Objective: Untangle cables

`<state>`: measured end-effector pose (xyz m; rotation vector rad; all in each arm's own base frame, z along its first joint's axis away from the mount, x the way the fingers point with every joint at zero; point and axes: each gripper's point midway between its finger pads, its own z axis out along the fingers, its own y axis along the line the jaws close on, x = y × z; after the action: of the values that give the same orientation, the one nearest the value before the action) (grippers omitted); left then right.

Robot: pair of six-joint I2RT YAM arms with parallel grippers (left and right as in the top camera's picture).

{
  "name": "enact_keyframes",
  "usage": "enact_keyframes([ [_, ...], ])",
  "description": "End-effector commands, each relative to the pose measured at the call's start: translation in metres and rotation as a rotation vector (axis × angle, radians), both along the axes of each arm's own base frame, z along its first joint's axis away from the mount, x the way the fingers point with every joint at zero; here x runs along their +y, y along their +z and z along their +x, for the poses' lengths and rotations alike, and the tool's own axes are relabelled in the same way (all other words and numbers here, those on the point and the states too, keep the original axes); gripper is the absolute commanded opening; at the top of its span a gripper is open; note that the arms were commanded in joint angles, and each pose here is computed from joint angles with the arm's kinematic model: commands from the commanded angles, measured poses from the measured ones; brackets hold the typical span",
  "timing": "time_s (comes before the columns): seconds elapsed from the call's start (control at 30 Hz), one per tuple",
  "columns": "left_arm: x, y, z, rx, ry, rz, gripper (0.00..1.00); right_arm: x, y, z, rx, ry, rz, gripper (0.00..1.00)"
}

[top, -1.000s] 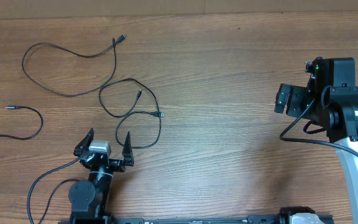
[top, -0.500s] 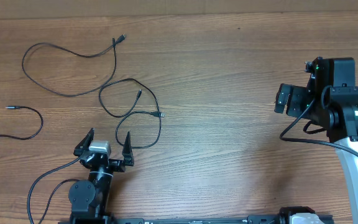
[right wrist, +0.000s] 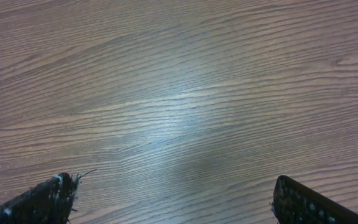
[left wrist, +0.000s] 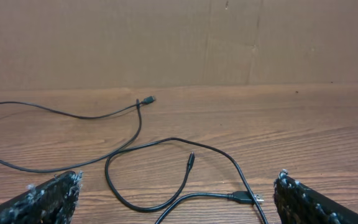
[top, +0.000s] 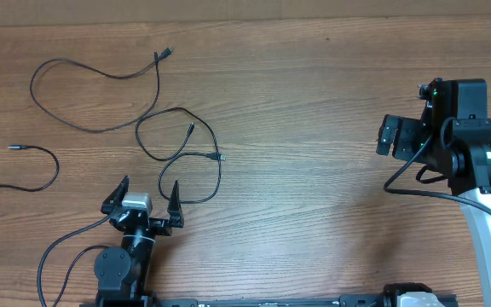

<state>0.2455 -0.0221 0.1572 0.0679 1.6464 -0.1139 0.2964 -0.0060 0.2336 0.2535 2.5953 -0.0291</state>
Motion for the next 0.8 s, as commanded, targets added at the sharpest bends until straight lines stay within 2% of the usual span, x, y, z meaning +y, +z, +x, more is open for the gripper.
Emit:
enact_keyframes([
  [0.0,0.0037,-0.0001,-0.0001,-0.004,0.017,-0.003,1.00,0.0007,0.0088,0.0042,-0.028,-0.004,-0.001,1.00],
  [0.77,0.0037,-0.0001,-0.0001,-0.004,0.017,-0.003,1.00,0.0004,0.0158,0.0012,-0.054,-0.005,0.000,1.00],
])
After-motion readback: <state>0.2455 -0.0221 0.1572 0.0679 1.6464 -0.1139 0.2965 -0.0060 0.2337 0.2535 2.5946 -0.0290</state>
